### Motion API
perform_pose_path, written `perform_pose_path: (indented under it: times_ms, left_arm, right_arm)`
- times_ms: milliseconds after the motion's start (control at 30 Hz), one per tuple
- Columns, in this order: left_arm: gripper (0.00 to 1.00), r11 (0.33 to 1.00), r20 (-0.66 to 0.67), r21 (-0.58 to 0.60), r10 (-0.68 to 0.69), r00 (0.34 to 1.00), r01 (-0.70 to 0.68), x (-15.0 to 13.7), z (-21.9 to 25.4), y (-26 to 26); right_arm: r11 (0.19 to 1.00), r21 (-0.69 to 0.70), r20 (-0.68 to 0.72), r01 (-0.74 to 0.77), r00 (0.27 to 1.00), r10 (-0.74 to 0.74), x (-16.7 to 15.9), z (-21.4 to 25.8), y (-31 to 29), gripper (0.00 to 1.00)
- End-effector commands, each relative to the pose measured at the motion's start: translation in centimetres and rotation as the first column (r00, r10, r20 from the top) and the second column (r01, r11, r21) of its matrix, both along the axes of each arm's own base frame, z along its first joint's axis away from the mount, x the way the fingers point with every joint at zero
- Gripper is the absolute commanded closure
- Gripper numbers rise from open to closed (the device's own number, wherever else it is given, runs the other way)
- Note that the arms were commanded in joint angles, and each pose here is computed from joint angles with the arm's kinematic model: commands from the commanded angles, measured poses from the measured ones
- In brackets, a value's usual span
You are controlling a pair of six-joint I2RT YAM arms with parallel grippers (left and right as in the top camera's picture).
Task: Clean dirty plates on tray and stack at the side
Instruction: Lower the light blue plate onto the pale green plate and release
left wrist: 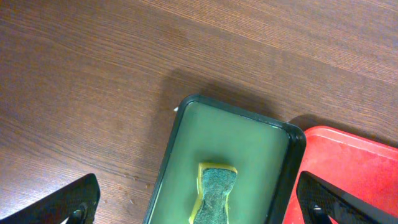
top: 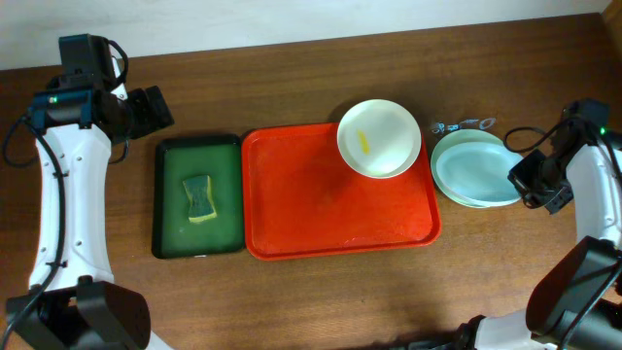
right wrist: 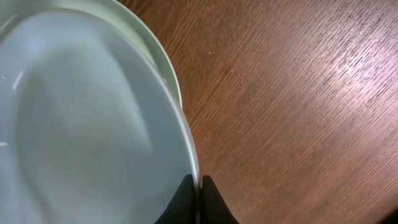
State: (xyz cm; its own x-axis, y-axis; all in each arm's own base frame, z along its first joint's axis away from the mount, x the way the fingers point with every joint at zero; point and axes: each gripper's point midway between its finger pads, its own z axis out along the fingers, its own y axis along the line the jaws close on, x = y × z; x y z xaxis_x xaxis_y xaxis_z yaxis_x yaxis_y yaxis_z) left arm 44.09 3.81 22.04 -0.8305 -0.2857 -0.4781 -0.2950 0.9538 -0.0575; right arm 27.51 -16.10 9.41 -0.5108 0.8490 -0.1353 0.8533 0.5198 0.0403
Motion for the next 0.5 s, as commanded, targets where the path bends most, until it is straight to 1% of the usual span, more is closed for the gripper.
perform_pose_path:
  times_ms: [0, 200, 233, 267, 300, 333, 400, 467]
  left_arm:
    - [0.01, 1.0, 0.017, 0.002, 0.007, 1.0, -0.007, 0.07, 0.6, 0.09]
    - [0.01, 1.0, 0.017, 0.002, 0.006, 1.0, -0.006, 0.07, 0.6, 0.08]
    - [0.01, 1.0, 0.017, 0.002, 0.007, 1.0, -0.007, 0.07, 0.6, 0.09]
    - [0.01, 1.0, 0.016, 0.002, 0.007, 1.0, -0.007, 0.06, 0.59, 0.09]
    - [0.01, 1.0, 0.016, 0.002, 0.007, 1.0, -0.007, 0.06, 0.59, 0.09]
    - [0.01, 1.0, 0.016, 0.002, 0.007, 1.0, -0.007, 0.06, 0.59, 0.09]
    - [0.01, 1.0, 0.016, 0.002, 0.007, 1.0, -0.007, 0.06, 0.59, 0.1]
    - [0.01, 1.0, 0.016, 0.002, 0.007, 1.0, -0.007, 0.06, 0.59, 0.09]
  right_arm:
    - [0.999, -0.033, 0.003, -0.005, 1.0, 0.005, -0.27, -0.2, -0.29, 0.96]
    - [0.999, -0.044, 0.023, -0.004, 1.0, 0.005, 0.11, -0.99, -0.49, 0.95]
    - [0.999, -0.046, 0.027, -0.004, 1.0, 0.005, 0.2, -0.97, -0.55, 0.82]
    - [0.999, -0.049, 0.032, -0.004, 0.999, 0.006, 0.32, -0.94, -0.61, 0.75]
    - [0.999, -0.051, 0.036, -0.004, 0.999, 0.006, 0.42, -0.92, -0.66, 0.55]
    - [0.999, -0.052, 0.037, -0.004, 0.999, 0.006, 0.44, -0.91, -0.68, 0.48]
    - [0.999, -0.052, 0.036, -0.007, 0.999, 0.009, 0.44, -0.91, -0.68, 0.41]
    - [0.999, -0.05, 0.032, -0.008, 0.999, 0.01, 0.34, -0.94, -0.62, 0.41]
